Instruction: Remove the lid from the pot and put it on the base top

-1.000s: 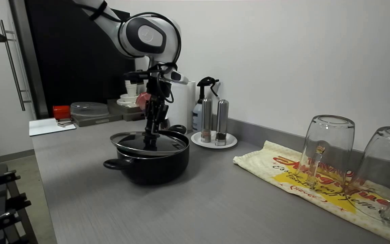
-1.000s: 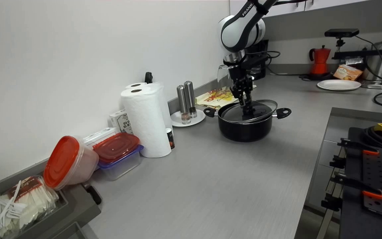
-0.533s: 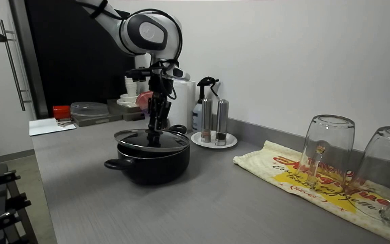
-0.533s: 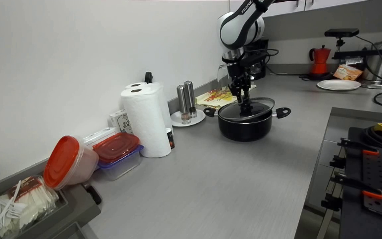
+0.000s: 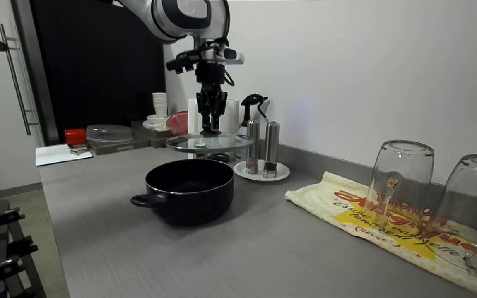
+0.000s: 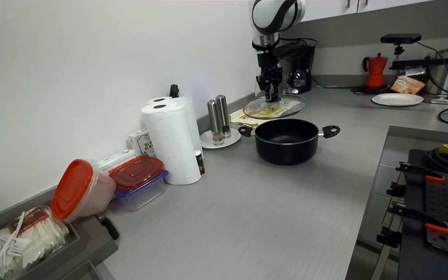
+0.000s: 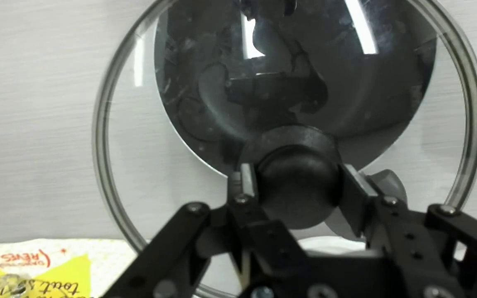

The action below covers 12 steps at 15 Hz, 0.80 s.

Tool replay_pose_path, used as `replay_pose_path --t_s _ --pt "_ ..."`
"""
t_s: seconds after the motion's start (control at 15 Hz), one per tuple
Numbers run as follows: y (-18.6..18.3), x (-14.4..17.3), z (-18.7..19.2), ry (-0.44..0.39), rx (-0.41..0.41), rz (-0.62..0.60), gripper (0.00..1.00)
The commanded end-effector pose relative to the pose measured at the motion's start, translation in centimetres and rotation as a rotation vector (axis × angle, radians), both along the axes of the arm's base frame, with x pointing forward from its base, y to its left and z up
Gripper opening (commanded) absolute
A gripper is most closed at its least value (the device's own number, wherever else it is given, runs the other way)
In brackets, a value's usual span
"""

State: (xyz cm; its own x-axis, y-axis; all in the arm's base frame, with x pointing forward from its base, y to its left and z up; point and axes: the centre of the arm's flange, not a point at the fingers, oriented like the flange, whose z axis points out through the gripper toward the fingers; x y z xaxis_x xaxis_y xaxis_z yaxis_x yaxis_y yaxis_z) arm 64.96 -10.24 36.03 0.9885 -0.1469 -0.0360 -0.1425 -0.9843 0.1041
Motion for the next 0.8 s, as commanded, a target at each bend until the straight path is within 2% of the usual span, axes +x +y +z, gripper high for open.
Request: replay_pose_path --t_s 0.0,0.4,0.73 --pt "3.7 0.0 2.8 -0.042 0.028 0.062 0.25" --pt "14.9 -0.6 2.8 -0.056 0.091 0.226 0.25" --pt "23.7 -2.0 0.7 -0.092 0.118 0.334 0.25"
